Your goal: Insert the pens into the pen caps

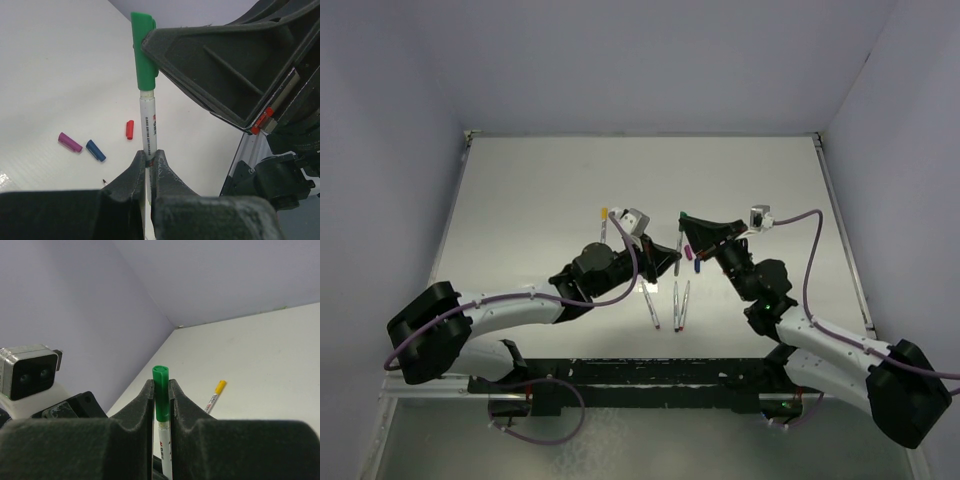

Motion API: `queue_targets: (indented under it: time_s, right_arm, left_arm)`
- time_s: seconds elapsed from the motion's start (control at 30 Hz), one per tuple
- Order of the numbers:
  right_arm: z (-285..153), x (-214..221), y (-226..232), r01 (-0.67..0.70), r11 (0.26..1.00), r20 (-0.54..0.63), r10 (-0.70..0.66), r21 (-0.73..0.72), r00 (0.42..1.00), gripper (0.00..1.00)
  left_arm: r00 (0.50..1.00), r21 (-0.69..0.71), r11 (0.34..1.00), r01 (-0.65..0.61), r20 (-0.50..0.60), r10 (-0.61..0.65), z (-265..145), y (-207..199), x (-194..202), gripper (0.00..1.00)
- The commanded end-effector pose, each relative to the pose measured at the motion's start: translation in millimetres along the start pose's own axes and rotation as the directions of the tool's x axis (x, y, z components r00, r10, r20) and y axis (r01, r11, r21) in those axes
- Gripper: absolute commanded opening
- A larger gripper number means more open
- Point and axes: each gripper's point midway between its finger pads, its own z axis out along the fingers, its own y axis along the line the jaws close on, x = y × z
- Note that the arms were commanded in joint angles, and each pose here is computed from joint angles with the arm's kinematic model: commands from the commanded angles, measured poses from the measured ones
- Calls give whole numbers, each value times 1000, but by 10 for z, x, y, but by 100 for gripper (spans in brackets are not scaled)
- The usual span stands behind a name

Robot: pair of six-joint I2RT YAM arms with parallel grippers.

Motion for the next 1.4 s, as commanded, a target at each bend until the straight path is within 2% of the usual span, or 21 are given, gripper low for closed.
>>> queue_targets:
  time_s: [0.0,0.63,0.8,1.0,1.17,1.37]
  right_arm:
    - [-68,247,126,-30,996,-99,21,-86,995,0]
    - [-209,852,52,-17,992,-354,-29,-126,935,0]
    - [-301,1023,17,-41,991,-413,-16,-129,910,0]
    - [-405,1074,-107,-45,996,-418,10,-75,908,0]
    - [-340,993,-102,-27,997,-390,-2,-67,921,0]
    - [-198,798,-64,21,998,-346,-39,-55,937,1]
  left_arm:
    - [969,130,991,9,243,-40,24,-381,-825,0]
    - [910,239,967,-85,415,-23,-222,-613,-1573,0]
    - [872,260,965,-46,482,-88,-356,-416,-1825,0]
    - [849,285,957,-48,516,-111,-460,-358,-1981,0]
    - [872,297,954,-34,475,-117,-395,-349,-1878,0]
    - [898,204,979,-24,434,-68,-391,-175,-1726,0]
